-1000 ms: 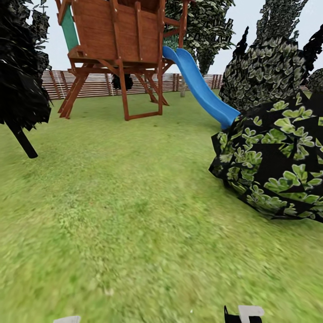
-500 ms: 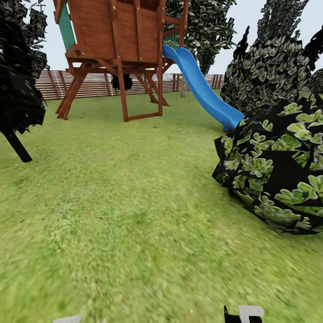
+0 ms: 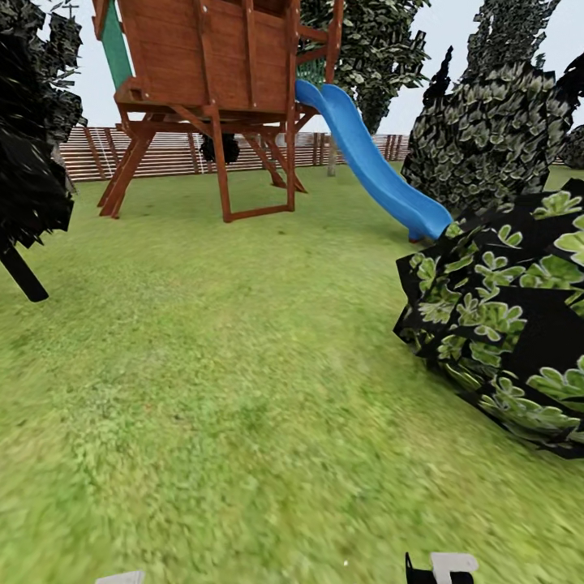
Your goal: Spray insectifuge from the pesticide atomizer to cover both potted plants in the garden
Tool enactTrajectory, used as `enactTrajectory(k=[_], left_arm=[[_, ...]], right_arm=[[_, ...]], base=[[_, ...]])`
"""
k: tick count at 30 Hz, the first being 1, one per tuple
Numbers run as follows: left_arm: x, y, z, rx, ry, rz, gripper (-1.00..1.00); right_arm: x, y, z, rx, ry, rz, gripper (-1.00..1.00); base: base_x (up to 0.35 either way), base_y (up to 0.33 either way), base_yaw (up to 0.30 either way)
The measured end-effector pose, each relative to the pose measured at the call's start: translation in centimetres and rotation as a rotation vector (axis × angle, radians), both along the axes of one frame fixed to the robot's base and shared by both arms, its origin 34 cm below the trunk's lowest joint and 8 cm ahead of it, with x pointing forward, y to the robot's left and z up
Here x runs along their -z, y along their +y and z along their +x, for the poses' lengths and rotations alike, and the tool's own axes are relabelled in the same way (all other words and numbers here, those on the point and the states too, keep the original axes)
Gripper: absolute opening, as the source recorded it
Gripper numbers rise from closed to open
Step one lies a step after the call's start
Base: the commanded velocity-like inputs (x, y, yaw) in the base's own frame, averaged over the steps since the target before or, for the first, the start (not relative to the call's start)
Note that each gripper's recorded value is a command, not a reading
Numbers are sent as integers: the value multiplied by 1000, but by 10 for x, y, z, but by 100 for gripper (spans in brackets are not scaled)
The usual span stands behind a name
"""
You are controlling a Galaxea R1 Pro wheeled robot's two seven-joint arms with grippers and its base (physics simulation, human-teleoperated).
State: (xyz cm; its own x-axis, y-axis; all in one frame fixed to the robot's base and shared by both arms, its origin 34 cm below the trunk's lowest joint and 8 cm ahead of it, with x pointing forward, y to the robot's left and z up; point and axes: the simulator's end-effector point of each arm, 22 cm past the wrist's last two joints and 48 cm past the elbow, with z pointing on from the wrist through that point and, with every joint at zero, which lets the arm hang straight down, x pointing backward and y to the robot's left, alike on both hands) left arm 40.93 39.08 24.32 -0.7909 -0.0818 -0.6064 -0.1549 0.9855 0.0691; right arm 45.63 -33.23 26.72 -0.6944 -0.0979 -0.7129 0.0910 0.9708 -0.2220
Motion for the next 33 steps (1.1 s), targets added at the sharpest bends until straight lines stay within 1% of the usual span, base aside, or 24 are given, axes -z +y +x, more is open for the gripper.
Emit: enactTrajectory(k=[10,18,33], left_arm=[[0,-1,0,1,0,-1,-100],[0,-1,0,1,0,-1,-100],[0,-1,0,1,0,-1,-100]], right_arm=[[0,0,0,0,-1,0,100],[-1,0,1,2,-2,0,100],[0,0,1,2,-2,-1,100]], base=[[340,116,1],[340,99,115],[340,95,3]])
